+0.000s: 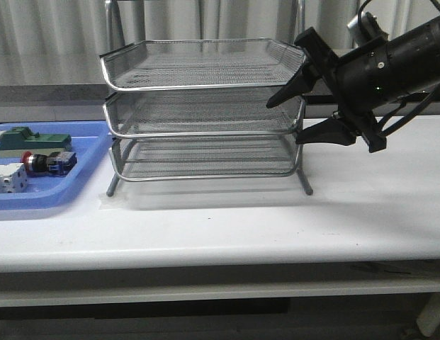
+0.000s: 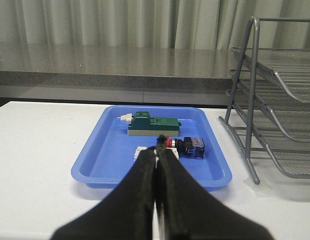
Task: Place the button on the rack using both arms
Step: 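Reach the right gripper to the middle mesh tray's front edge, then grip the middle mesh tray and pull it out toward the robot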
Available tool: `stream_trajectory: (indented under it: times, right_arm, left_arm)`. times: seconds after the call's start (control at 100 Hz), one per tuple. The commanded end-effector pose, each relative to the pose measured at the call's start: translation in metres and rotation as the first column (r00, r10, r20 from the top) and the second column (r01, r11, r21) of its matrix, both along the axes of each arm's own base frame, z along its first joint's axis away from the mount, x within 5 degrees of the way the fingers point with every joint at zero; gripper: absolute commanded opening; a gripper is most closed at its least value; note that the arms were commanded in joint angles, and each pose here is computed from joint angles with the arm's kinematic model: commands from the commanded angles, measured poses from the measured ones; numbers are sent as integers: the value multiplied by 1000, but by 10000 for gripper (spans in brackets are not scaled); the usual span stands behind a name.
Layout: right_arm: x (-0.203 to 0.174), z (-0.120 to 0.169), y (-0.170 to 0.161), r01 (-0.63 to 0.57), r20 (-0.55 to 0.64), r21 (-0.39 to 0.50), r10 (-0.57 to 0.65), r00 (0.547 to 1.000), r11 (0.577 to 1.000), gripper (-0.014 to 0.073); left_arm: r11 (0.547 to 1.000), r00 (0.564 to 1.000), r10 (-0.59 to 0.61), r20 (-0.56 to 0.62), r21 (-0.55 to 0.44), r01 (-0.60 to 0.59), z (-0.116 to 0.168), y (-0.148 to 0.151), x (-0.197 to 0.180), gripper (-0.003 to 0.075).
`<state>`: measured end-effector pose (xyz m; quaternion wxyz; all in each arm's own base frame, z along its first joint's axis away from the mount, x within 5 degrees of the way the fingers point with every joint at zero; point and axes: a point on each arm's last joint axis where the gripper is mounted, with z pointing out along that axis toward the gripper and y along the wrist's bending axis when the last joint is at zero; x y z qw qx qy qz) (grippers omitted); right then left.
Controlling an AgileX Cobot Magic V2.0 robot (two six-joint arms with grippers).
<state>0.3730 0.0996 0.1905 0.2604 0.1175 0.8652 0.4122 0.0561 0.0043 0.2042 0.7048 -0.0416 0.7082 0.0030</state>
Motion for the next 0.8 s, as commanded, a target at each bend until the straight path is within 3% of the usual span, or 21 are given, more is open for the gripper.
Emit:
stream_trajectory:
  times: [0.0,0.12,0.24,0.64,0.79]
  right_arm:
    - [5,27,6,-14,76,64,9,997,998,498]
    - [10,23,7,-13,73,62,8,997,998,492]
    - [13,23,7,-1,76,63,-4,997,998,433]
    - [16,12,8,3,45,71,-6,999,997,79]
    - [14,12,9,-15,43,83,12,999,996,11]
  left_arm:
    - [1000,998,-22,56,-10,22,-7,-2,-1,-20]
    - [1000,998,-22,56,-10,22,-7,-2,-1,-20]
    - [1000,998,-22,56,-10,22,-7,-2,-1,-20]
    - [1000,998,-22,56,-10,22,-7,-2,-1,-20]
    - [1000,998,-22,56,-10,22,-7,-2,-1,-20]
